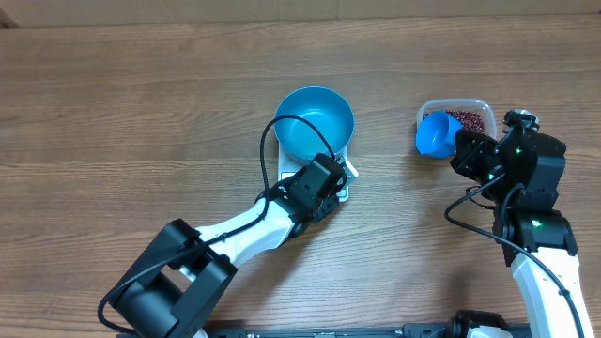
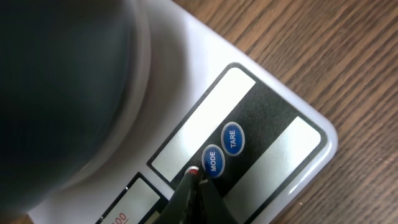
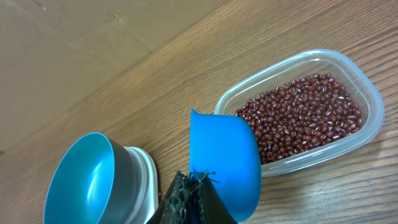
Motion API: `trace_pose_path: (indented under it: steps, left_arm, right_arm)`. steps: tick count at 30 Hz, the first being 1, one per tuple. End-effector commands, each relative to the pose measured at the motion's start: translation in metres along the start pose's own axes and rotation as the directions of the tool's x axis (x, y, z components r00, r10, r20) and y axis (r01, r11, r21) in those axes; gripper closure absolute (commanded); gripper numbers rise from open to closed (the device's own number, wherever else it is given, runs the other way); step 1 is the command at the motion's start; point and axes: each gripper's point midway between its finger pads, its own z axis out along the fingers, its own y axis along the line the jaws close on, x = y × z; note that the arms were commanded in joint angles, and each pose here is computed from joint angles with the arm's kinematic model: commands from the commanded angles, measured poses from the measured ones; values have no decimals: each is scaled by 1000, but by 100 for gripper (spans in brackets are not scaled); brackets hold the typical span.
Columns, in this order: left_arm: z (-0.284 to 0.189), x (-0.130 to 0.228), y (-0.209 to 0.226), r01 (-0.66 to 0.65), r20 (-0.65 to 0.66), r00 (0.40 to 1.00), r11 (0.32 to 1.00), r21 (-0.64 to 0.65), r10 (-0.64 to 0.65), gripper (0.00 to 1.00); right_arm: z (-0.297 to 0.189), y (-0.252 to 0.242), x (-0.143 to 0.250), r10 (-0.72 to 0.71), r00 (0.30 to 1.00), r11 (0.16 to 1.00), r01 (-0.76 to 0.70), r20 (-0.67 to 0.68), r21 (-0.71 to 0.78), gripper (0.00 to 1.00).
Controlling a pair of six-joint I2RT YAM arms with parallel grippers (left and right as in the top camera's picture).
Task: Scoop item into bowl and weigh 150g on scale
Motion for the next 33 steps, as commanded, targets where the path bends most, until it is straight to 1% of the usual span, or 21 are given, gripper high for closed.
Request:
trace_pose_path:
  steps: [1,7,17,23,28,33]
  left_arm:
    - [7,12,2,-23,-30,999,1000,-17,22,95]
    - [8,12,2,-22,-30,999,1000,-18,22,95]
    - [8,13,9,-22,-39,999,998,-58,20,96]
    - [8,13,9,-24,-39,999,998,-57,22,96]
    - [9,12,3,-76,-31,997,997,-22,75,96]
    - [9,13,3,-78,-34,996,997,-22,78,96]
  right_arm:
    - [-5,7,-16,-12,999,1000,12,42,-16,96]
    - [-5,7,-16,-12,999,1000,12,42,-16,96]
    - [-5,7,-16,-12,999,1000,12,42,-15,96]
    - [-5,7,-16,-12,999,1000,12,42,-15,96]
    - [-5,7,-16,-12,999,1000,12,42,-15,96]
    - [-5,7,-16,-12,999,1000,12,42,-16,96]
